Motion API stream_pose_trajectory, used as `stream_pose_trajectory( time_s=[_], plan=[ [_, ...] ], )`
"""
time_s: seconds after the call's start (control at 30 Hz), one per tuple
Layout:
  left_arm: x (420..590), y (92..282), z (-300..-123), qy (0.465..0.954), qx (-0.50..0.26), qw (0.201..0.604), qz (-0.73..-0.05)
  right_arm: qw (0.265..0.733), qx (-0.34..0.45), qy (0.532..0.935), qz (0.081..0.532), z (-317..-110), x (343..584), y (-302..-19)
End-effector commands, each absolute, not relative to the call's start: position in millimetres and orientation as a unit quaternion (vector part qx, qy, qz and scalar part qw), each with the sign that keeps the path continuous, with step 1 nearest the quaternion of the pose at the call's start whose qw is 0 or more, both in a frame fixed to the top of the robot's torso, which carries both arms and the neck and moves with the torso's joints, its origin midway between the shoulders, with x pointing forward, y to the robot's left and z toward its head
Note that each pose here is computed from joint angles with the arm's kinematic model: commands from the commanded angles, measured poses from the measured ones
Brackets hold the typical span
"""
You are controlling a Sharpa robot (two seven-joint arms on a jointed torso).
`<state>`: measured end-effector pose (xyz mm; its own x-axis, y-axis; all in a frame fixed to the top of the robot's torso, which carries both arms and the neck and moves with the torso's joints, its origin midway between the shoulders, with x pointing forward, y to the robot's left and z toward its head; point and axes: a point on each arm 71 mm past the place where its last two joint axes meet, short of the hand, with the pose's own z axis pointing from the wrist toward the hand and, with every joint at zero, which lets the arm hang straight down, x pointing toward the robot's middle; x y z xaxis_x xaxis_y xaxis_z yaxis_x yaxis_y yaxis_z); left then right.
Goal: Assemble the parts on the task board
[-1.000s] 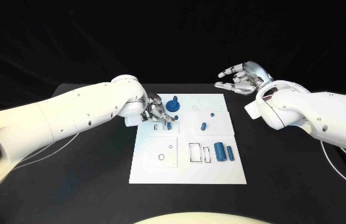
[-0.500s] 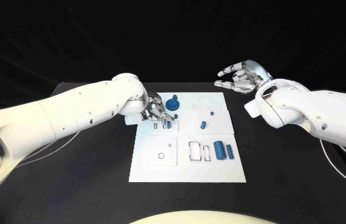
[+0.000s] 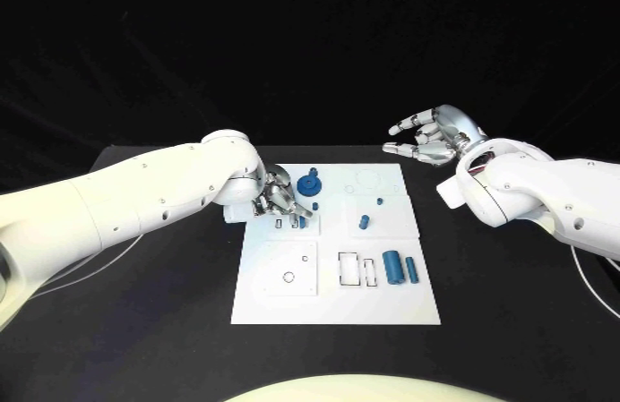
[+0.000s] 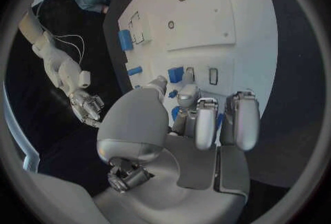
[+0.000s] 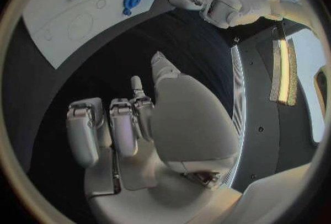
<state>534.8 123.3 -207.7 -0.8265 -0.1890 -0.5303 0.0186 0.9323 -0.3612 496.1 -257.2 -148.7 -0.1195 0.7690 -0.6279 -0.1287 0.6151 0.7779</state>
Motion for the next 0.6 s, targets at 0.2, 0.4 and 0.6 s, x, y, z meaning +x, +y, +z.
stream_pose_trajectory(
  time_s=[0.2,0.4,0.6],
  plan=[
    [532.9,120.4,-209.2,0.943,-0.043,0.275,-0.184,0.613,0.237,0.658,0.367,-149.2,495.9,-255.5],
    [532.9,119.3,-209.5,0.942,-0.044,0.276,-0.184,0.613,0.237,0.659,0.366,-149.3,496.0,-255.6],
    [532.9,118.4,-209.6,0.942,-0.046,0.277,-0.186,0.612,0.237,0.66,0.366,-149.5,496.1,-255.4]
  ],
)
